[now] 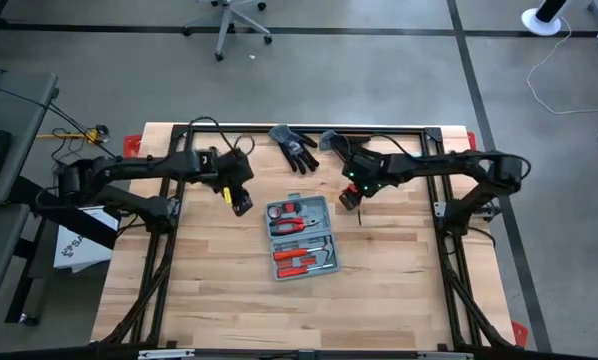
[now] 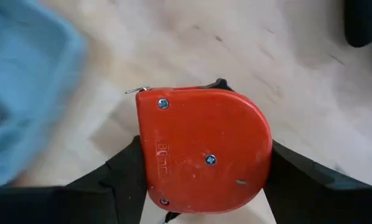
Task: Prefit tool cases
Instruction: Put the orange measuring tool into the gray tool box
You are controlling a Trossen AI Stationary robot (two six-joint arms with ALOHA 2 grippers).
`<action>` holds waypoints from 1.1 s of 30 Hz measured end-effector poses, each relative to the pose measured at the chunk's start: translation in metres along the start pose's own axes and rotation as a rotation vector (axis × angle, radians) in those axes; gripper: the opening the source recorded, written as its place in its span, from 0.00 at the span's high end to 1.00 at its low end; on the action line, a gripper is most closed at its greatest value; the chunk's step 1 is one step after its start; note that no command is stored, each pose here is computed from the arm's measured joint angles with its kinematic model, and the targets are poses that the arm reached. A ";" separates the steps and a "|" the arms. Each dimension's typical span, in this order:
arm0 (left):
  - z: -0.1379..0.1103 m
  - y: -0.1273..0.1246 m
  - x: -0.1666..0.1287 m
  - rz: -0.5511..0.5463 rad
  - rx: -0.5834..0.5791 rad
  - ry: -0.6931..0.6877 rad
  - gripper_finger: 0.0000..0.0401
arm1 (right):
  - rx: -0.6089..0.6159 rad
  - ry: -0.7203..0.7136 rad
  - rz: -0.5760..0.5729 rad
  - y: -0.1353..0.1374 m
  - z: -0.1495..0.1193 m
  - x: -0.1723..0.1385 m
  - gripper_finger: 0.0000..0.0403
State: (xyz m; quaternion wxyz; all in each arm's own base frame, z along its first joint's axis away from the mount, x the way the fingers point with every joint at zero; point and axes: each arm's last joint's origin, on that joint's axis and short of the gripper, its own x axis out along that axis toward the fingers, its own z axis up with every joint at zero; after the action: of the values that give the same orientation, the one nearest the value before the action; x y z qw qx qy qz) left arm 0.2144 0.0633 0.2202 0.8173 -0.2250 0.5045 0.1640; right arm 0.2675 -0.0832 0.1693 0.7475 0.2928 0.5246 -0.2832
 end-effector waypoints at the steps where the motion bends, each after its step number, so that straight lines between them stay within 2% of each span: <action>1: -0.006 -0.002 0.005 -0.017 -0.010 0.018 0.69 | 0.011 -0.011 0.014 0.003 -0.001 -0.004 0.39; 7: -0.040 -0.018 0.038 -0.106 -0.152 0.043 0.69 | 0.038 -0.048 0.101 0.025 -0.010 -0.014 0.39; 14: -0.063 -0.047 0.061 -0.175 -0.435 -0.130 0.69 | -0.011 -0.076 0.203 0.051 -0.021 -0.017 0.39; 17: -0.069 -0.062 0.071 -0.222 -0.517 -0.146 0.69 | -0.027 -0.067 0.227 0.055 -0.023 -0.017 0.39; 23: -0.086 -0.092 0.099 -0.267 -0.563 -0.039 0.69 | -0.063 -0.030 0.247 0.065 -0.034 -0.019 0.39; 26: -0.088 -0.110 0.112 -0.275 -0.597 -0.045 0.69 | -0.113 -0.020 0.265 0.071 -0.041 -0.020 0.39; 30: -0.076 -0.135 0.125 -0.309 -0.632 -0.092 0.69 | -0.154 -0.006 0.275 0.075 -0.046 -0.020 0.39; 33: -0.058 -0.154 0.132 -0.347 -0.594 -0.119 0.69 | -0.158 0.004 0.269 0.074 -0.047 -0.020 0.39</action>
State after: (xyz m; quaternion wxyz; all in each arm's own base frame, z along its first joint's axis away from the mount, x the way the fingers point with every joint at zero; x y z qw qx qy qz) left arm 0.3046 -0.0924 0.1103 0.7598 -0.5254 0.3405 0.1753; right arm 0.2870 0.0031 0.1861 0.7985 0.3012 0.5027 -0.1378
